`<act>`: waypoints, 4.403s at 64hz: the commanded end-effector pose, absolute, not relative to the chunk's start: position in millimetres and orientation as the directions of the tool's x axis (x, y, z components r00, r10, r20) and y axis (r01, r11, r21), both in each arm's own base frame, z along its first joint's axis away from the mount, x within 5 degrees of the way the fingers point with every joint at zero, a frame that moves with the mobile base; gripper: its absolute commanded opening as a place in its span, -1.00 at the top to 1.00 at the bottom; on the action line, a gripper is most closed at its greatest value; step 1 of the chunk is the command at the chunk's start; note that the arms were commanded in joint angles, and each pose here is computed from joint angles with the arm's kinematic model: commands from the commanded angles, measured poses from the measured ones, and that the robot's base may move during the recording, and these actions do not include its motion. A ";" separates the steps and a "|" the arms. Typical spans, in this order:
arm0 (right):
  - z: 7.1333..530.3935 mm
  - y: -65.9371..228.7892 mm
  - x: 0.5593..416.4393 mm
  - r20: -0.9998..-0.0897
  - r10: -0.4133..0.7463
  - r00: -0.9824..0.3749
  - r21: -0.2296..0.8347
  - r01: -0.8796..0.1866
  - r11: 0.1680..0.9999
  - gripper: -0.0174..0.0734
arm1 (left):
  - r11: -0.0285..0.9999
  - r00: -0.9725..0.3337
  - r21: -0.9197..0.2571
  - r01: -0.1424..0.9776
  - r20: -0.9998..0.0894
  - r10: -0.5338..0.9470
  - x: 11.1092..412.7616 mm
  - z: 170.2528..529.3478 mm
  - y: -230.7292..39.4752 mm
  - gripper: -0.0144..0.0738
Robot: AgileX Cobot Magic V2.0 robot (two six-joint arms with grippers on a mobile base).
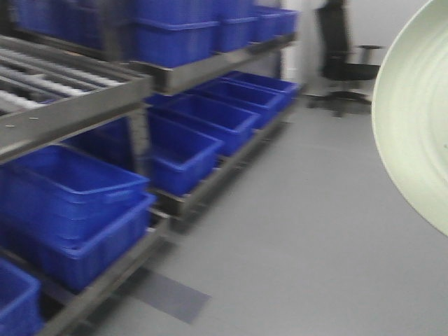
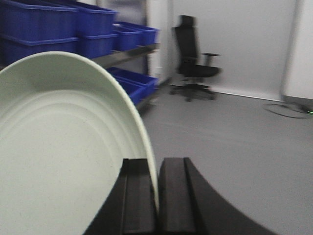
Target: Place green plate on second shelf with right arm
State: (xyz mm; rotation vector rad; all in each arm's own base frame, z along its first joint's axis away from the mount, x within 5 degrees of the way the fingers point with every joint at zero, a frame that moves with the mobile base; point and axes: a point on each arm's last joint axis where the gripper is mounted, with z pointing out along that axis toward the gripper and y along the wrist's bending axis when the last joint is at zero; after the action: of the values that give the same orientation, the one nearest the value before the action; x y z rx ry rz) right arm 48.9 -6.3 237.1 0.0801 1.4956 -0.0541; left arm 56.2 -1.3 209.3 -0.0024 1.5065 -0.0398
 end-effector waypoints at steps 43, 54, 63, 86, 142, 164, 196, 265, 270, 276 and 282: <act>256.4 -3.3 43.1 -0.978 0.000 0.208 0.012 0.055 0.998 0.50 | 0.999 0.123 -0.033 0.030 -0.992 -0.037 56.0 203.7 -1.3 0.38; 256.4 -3.3 43.1 -0.978 0.000 0.208 0.012 0.055 0.998 0.50 | 0.999 0.123 -0.033 0.030 -0.992 -0.037 56.0 203.7 -1.3 0.38; 256.4 -3.3 43.1 -0.978 0.000 0.208 0.012 0.055 0.998 0.50 | 0.999 0.123 -0.033 0.030 -0.992 -0.037 56.0 203.7 -1.3 0.38; 256.4 -3.3 43.1 -0.978 0.000 0.208 0.012 0.055 0.998 0.50 | 0.999 0.123 -0.033 0.030 -0.992 -0.037 56.0 203.7 -1.3 0.38; 295.1 11.8 27.0 -0.788 0.106 0.606 0.016 -0.152 0.988 0.50 | 0.999 0.123 -0.033 0.030 -0.992 -0.037 56.0 203.7 -1.3 0.38; 320.9 12.6 74.6 -0.853 0.196 0.484 0.100 -0.217 0.971 0.50 | 0.999 0.123 -0.033 0.030 -0.992 -0.037 56.0 203.7 -1.3 0.38; 368.2 7.0 255.5 -0.899 0.349 0.265 0.283 -0.257 0.924 0.48 | 0.999 0.123 -0.033 0.030 -0.992 -0.037 56.0 203.7 -1.3 0.38; 429.9 20.8 170.1 -0.929 -0.057 0.366 -0.148 -0.227 0.963 0.49 | 0.999 0.123 -0.033 0.030 -0.992 -0.037 56.0 203.7 -1.3 0.38; 434.9 10.7 148.1 -0.939 -0.086 0.333 -0.128 -0.108 0.986 0.49 | 0.999 0.123 -0.033 0.030 -0.992 -0.037 56.0 203.7 -1.3 0.38; 437.2 -1.1 122.0 -0.952 -0.100 0.291 -0.096 0.026 0.995 0.49 | 0.999 0.123 -0.033 0.030 -0.992 -0.037 56.0 203.7 -1.3 0.38; 437.6 -10.9 95.4 -0.959 -0.095 0.265 -0.060 0.137 0.989 0.49 | 0.999 0.123 -0.033 0.030 -0.992 -0.037 56.0 203.7 -1.3 0.38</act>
State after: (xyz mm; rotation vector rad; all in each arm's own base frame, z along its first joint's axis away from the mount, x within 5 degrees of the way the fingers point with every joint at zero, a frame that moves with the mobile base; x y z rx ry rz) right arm 119.1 -4.5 425.7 -0.0410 1.3238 -0.1190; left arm 56.2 -1.3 209.3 -0.0024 1.5065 -0.0398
